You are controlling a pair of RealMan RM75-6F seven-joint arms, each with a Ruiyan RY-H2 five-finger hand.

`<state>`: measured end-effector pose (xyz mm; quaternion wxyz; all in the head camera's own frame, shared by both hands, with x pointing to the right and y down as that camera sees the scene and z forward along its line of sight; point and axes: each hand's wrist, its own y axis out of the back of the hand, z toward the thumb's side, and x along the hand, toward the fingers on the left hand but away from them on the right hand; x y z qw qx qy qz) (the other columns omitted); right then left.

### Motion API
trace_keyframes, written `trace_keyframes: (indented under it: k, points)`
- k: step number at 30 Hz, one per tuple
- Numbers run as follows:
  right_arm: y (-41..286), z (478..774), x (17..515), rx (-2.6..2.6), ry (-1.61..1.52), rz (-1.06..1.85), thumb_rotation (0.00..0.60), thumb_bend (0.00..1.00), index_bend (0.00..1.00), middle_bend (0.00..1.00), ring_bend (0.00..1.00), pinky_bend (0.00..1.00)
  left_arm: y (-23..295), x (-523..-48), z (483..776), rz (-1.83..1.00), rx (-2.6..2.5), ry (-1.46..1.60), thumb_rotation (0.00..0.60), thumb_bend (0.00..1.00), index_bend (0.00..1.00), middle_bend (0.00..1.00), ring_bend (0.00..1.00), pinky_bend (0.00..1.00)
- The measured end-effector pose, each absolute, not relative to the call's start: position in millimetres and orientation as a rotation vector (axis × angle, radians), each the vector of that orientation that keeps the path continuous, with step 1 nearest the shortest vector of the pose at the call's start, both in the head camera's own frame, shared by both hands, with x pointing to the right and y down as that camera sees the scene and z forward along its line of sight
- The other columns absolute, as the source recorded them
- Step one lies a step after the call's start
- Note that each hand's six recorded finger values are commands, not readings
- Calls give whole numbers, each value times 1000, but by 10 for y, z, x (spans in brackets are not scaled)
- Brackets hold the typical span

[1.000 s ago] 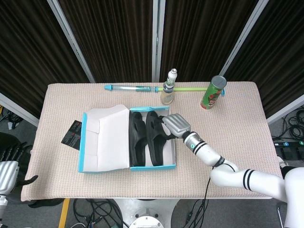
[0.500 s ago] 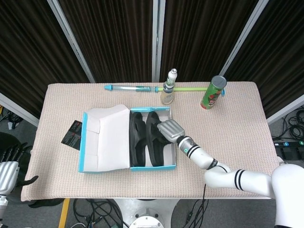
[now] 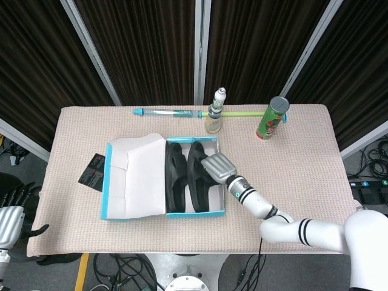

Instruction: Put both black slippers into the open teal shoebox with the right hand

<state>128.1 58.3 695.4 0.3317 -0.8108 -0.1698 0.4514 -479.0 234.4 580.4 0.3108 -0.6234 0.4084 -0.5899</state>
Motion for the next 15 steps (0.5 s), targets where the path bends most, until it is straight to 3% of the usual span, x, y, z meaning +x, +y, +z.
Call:
trace_keyframes:
  k: [8, 11, 13, 15]
  points:
    - [433, 6555, 1620, -2076, -641, 1102, 600, 410, 253, 288, 722, 1000, 2318, -4758, 5771, -1539, -1643, 1074, 600, 0, 143, 71, 0, 0]
    - [402, 6427, 1820, -2034, -733, 1087, 600, 392, 230, 280, 665, 988, 2300, -4735, 5767, -1533, -1645, 1070, 600, 0, 142, 71, 0, 0]
    - [400, 6342, 1975, -1997, -796, 1081, 600, 367, 209, 275, 550, 900, 2292, -4724, 5762, -1527, -1643, 1068, 600, 0, 143, 71, 0, 0]
    - [423, 6237, 2217, -1939, -879, 1083, 600, 356, 188, 265, 428, 724, 2286, -4725, 5763, -1527, -1636, 1065, 600, 0, 143, 71, 0, 0]
